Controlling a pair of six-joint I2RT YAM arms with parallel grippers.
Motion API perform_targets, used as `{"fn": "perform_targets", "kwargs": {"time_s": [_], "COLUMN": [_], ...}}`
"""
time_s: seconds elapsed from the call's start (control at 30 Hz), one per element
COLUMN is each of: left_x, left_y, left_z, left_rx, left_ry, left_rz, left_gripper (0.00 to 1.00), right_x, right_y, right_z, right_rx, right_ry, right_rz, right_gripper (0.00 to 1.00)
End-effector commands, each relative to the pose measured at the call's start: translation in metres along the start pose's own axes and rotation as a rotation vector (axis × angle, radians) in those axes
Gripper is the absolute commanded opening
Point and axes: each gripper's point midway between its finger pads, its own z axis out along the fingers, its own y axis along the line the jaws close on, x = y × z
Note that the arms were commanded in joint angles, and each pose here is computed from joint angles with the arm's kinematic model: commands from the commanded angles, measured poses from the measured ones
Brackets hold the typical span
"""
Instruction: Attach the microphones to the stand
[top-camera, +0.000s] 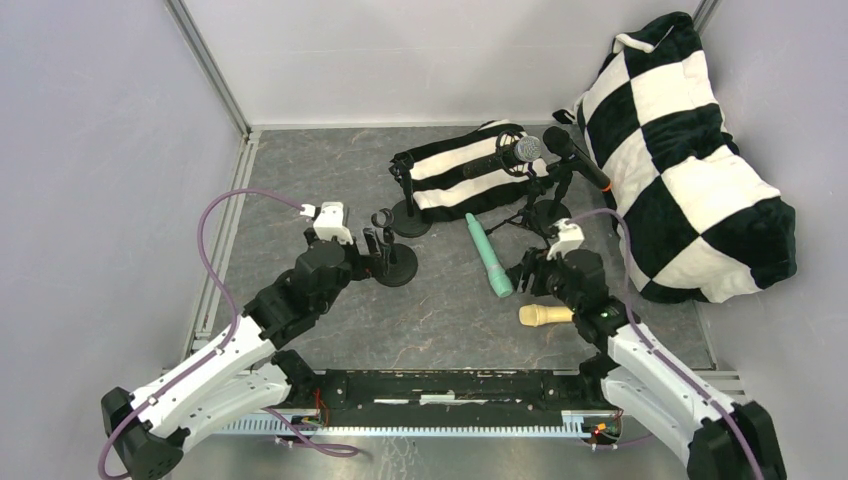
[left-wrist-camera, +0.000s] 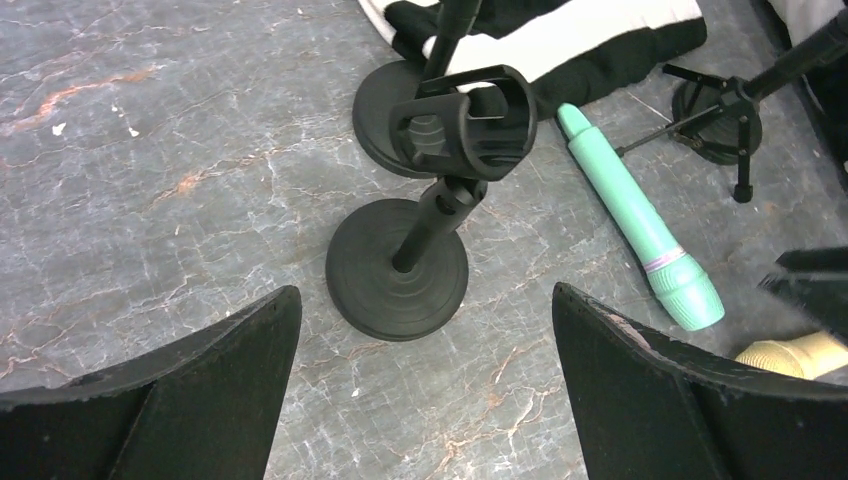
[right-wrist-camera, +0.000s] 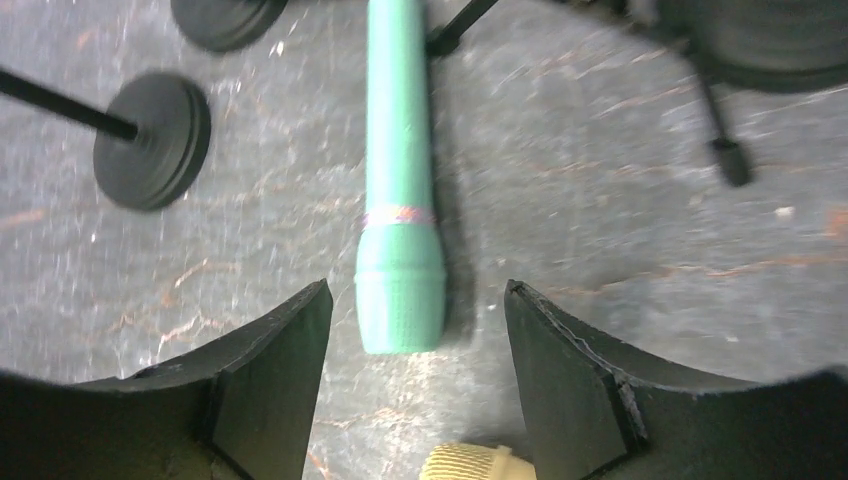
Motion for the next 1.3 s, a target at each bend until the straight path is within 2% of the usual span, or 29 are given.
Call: {"fn": "perform_targets", "kwargs": {"time_s": [0.0,0.23,0.6,1.03,1.1,1.27], "left_x": [-0.013,-0.008,-0.014,-0.015,-0.016,-0.024], "left_y": [0.014,0.014,0.020,0.019,0.017,0.013], "left_z": [-0.004,-0.005,-0.011,-0.008,-0.008,-0.010], "left_rx": [-0.079,-0.074,-0.094,-0.092,-0.085,-0.071], "left_ry": [-0.062,-0.045,-0.058,-0.056,-0.057,-0.056], "left_rz": [-0.080,-0.068,-0.027,-0.007,-0.004,0.012], "left_gripper": [1.00,1.00,1.00,1.00,1.00,1.00], "right_x": [0.007,0.013,0.020,0.052,0.053,0.051], "right_y": [0.028,0.044,0.036,0.024,0.019,0.030], "right_z": [0.013,0.045,0.095,0.116,0.113,0.103], "right_rx": [-0.070,-0.066,0.000,0.044,0.069,0.006], "right_ry": [-0.008,0.053,0.152,0.338,0.347,0.330], "right_rz": [-0.031,-0.197,-0.351,-0.480,-0.497,-0.492], "right_gripper": [0.71,0.71,0.69,0.60,0.53,0.24]}}
